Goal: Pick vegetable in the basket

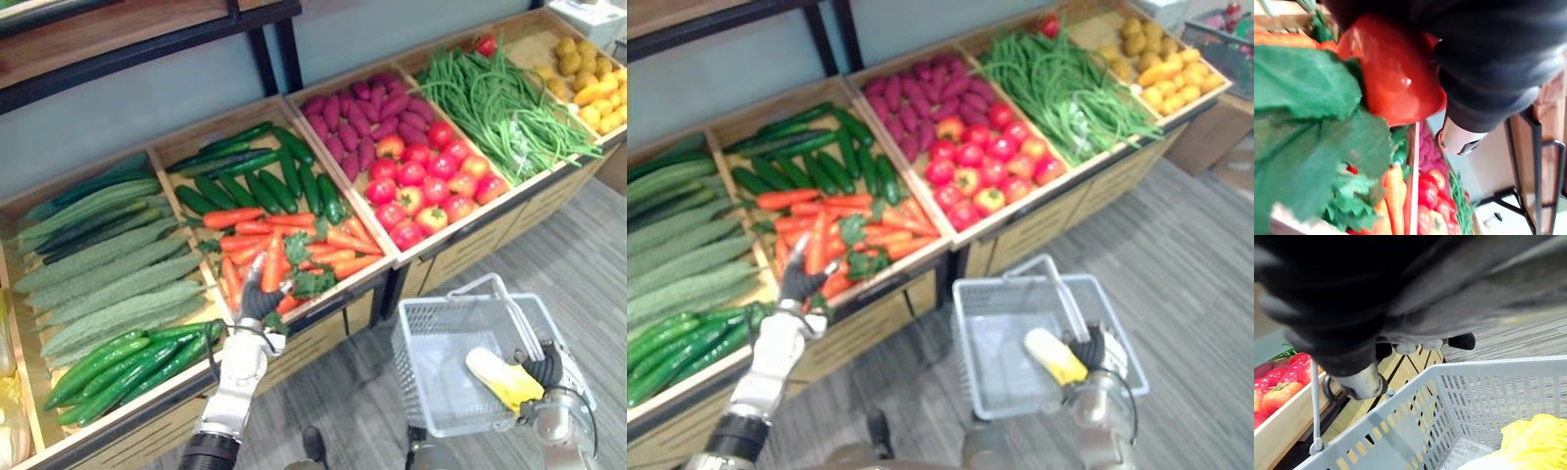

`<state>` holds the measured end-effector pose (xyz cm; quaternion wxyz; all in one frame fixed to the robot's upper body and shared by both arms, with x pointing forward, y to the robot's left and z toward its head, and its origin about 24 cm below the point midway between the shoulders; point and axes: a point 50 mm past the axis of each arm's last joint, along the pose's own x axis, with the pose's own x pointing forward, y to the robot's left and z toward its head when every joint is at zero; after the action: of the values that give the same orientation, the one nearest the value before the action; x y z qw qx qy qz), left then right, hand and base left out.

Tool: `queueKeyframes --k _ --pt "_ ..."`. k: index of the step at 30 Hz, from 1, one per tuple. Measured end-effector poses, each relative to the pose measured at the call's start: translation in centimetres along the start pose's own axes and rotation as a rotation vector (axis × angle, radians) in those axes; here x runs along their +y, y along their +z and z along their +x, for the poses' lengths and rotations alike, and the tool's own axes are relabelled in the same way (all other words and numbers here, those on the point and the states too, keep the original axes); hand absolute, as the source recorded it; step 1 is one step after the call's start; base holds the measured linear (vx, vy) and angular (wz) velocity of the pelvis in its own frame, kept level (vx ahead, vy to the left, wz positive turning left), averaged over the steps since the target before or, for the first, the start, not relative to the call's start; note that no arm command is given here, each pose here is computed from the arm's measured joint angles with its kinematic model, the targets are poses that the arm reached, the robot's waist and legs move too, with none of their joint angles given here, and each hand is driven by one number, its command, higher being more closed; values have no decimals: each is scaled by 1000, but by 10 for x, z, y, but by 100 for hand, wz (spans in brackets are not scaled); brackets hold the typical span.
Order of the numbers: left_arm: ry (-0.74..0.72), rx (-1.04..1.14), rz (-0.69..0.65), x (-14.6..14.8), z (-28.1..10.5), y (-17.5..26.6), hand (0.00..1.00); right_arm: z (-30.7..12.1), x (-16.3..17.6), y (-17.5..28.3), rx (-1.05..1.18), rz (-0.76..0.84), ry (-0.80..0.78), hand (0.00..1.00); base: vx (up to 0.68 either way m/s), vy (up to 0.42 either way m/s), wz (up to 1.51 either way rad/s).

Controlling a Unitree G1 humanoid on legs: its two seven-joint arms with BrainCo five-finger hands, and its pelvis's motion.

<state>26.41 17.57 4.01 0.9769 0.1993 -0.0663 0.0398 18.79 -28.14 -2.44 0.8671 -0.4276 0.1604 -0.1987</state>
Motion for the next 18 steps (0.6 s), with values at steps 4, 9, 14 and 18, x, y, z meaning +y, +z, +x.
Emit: queueKeyframes --k 4,9,14,18 --pt "-121 -63 8 -24 -3 13 100 -1 3 1 -5 -2 14 100 -1 5 -2" --pt "-272 -145 -9 -59 -7 32 100 -4 8 5 -24 -6 35 100 0 0 0" --pt "-412 -250 -58 -98 -11 61 100 -7 6 18 -81 2 30 100 -14 2 -6" --pt "-492 -308 -97 -123 -16 80 100 -11 5 28 -119 28 17 100 7 -4 -5"
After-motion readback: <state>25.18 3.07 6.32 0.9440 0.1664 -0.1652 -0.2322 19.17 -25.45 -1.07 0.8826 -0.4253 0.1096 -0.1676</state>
